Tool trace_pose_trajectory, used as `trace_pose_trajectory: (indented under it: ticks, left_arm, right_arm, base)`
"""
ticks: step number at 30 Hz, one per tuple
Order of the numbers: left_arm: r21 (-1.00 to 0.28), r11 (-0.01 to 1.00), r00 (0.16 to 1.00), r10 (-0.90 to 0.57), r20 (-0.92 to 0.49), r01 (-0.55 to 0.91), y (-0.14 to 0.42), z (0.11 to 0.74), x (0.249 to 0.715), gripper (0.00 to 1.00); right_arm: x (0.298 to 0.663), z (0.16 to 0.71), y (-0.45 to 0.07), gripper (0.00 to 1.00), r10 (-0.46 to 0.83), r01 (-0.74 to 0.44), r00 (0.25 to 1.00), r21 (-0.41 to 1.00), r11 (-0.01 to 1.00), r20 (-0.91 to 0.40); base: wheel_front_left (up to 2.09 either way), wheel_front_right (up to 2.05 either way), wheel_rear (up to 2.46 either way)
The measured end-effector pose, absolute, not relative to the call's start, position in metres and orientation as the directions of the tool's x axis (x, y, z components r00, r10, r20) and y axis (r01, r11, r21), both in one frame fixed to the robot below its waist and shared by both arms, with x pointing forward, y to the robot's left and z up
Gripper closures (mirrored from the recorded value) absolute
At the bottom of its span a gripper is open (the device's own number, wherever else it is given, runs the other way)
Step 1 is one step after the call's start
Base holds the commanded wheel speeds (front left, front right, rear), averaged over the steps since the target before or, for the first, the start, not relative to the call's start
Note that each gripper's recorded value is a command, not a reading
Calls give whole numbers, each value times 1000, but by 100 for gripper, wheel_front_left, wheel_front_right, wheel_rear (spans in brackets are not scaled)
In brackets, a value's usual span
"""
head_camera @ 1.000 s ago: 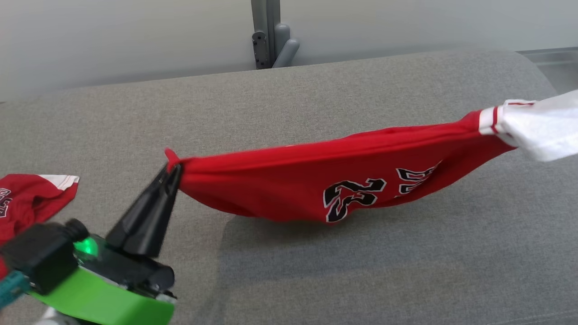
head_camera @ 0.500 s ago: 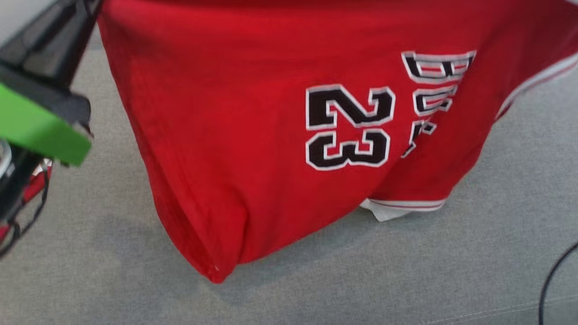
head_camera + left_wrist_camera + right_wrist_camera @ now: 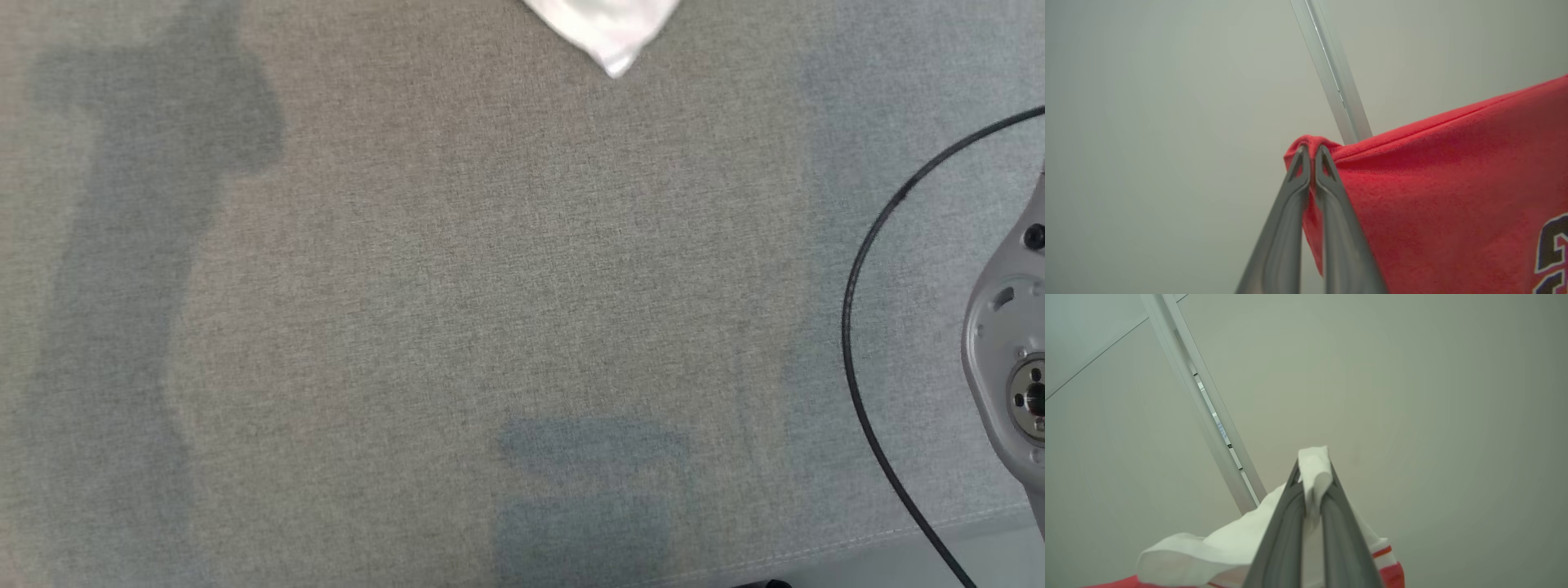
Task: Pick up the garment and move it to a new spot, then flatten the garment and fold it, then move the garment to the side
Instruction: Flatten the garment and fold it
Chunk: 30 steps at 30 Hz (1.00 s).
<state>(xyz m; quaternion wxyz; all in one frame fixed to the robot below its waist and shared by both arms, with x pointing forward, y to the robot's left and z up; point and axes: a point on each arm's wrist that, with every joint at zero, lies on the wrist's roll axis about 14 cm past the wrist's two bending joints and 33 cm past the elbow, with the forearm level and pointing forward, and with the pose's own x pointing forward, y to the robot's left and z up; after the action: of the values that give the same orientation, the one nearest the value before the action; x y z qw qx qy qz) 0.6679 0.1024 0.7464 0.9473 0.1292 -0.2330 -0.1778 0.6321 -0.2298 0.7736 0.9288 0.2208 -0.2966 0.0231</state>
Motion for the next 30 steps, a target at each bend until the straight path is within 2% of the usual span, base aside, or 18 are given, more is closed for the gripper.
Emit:
trace_pose_trajectory:
  ticks: [4, 8, 13, 18, 24, 30]
  left_arm:
    - [303, 895, 826, -427, 369, 327, 98, 696, 690, 100]
    - [236, 877, 834, -475, 281, 420, 88, 630, 680, 100]
    - [99, 871, 866, -489, 105, 481, 96, 533, 622, 100]
    - [-35, 905, 905, -425, -36, 424, 114, 468, 538, 100]
    - [-88, 929, 922, -368, -124, 359, 115, 442, 453, 100]
    - [-147, 954, 940, -286, -188, 261, 115, 429, 390, 100]
  right_arm:
    - [651, 729, -208, 100, -34, -197, 861, 396, 897, 507]
    - [639, 645, -194, 100, 40, -186, 938, 403, 896, 344]
    - [577, 550, -212, 100, 36, -99, 989, 469, 878, 141]
    - [503, 484, -230, 100, 12, 8, 999, 498, 867, -37]
    - [436, 447, -237, 100, 13, 55, 989, 458, 887, -145]
    - [382, 421, -248, 100, -10, 110, 973, 421, 900, -232]
  base:
    - [0, 0, 0]
    - [0, 0, 0]
    - [0, 0, 0]
    - [0, 0, 0]
    - [0, 0, 0]
    - [0, 0, 0]
